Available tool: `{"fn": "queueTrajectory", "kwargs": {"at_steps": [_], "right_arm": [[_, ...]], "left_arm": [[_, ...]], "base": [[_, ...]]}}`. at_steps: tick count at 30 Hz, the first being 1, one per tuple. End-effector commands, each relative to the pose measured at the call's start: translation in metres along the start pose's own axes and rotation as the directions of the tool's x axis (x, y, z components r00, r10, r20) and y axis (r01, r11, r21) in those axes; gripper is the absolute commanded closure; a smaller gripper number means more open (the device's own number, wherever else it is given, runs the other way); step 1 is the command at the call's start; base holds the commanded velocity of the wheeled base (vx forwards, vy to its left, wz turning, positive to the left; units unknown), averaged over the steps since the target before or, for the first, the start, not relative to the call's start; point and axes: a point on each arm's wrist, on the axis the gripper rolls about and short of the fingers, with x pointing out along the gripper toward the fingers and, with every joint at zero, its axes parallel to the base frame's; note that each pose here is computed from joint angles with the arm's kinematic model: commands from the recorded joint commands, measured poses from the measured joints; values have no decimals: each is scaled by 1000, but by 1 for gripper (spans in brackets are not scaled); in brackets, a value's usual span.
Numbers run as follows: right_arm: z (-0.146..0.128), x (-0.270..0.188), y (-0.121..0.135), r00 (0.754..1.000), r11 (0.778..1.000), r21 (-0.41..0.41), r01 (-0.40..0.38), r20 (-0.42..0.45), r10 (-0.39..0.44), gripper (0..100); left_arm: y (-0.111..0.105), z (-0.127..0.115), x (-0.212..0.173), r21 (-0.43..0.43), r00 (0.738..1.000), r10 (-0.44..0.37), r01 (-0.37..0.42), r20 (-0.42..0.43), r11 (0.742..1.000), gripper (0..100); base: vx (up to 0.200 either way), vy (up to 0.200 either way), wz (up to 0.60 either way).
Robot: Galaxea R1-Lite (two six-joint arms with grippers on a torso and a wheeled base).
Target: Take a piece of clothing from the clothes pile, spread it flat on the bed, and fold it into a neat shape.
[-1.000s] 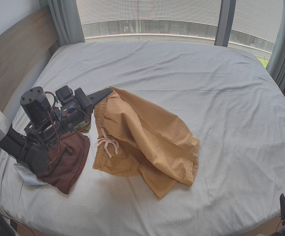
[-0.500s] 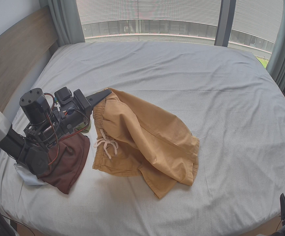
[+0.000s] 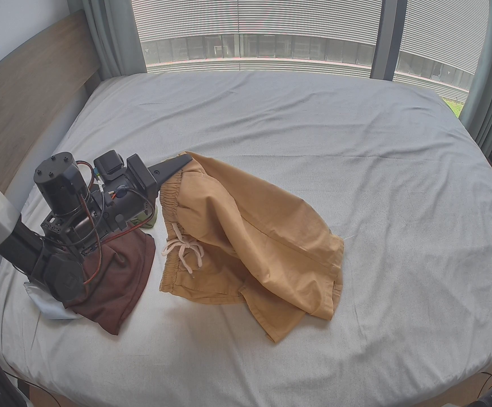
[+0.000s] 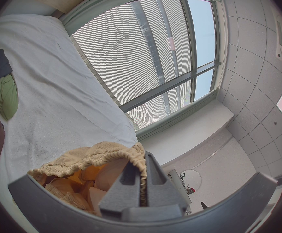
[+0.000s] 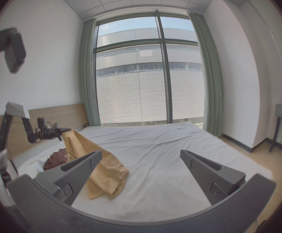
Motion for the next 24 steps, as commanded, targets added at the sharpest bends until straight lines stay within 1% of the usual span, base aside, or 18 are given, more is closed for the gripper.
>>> {"fn": "queueTrajectory", "kwargs": {"at_steps": [1, 2, 4, 7, 8, 10, 11, 13, 17, 19, 21, 22, 24], "right_arm": [[33, 57, 6, 957, 961, 208, -182, -185, 221, 0], [36, 67, 8, 946, 947, 248, -203, -200, 255, 0], [45, 84, 11, 933, 928, 295, -226, -209, 294, 0], [52, 105, 15, 922, 918, 309, -247, -217, 321, 0], [55, 120, 19, 913, 912, 314, -264, -223, 341, 0], [57, 139, 23, 907, 908, 314, -277, -227, 355, 0], [57, 139, 23, 907, 908, 314, -277, -227, 355, 0], [58, 162, 31, 893, 899, 322, -298, -238, 381, 0], [46, 182, 39, 873, 890, 341, -303, -276, 403, 0], [34, 190, 43, 857, 884, 360, -297, -308, 414, 0], [24, 194, 44, 846, 880, 376, -289, -329, 419, 0], [23, 195, 44, 845, 880, 378, -289, -330, 420, 0], [11, 207, 48, 826, 870, 398, -291, -354, 438, 0]], "left_arm": [[0, 3, 0, 5, 1000, -2, 2, 9, 1000, 100], [0, 3, -1, 6, 1000, -3, 2, 11, 1000, 100], [-1, 4, -1, 10, 1000, -8, 8, 14, 1000, 100], [-2, 5, -1, 15, 1000, -16, 16, 19, 1000, 100], [-3, 5, -1, 18, 1000, -21, 21, 21, 1000, 100], [-3, 5, -1, 19, 1000, -22, 22, 21, 1000, 100], [-3, 5, -1, 19, 1000, -22, 22, 21, 1000, 100], [-3, 5, -2, 19, 1000, -23, 23, 20, 1000, 100], [-3, 4, -2, 16, 1000, -20, 19, 16, 1000, 100], [-2, 4, -2, 14, 1000, -15, 15, 15, 1000, 100], [-1, 3, -3, 11, 1000, -11, 11, 12, 1000, 100], [-1, 3, -3, 12, 1000, -11, 11, 14, 1000, 100], [0, 2, -4, 8, 1000, -5, 5, 10, 1000, 100]], "base": [[0, 0, 0], [0, 0, 0], [0, 0, 0], [0, 0, 0], [0, 0, 0], [0, 0, 0], [0, 0, 0], [0, 0, 0], [0, 0, 0], [0, 0, 0], [0, 0, 0], [0, 0, 0], [0, 0, 0]]}}
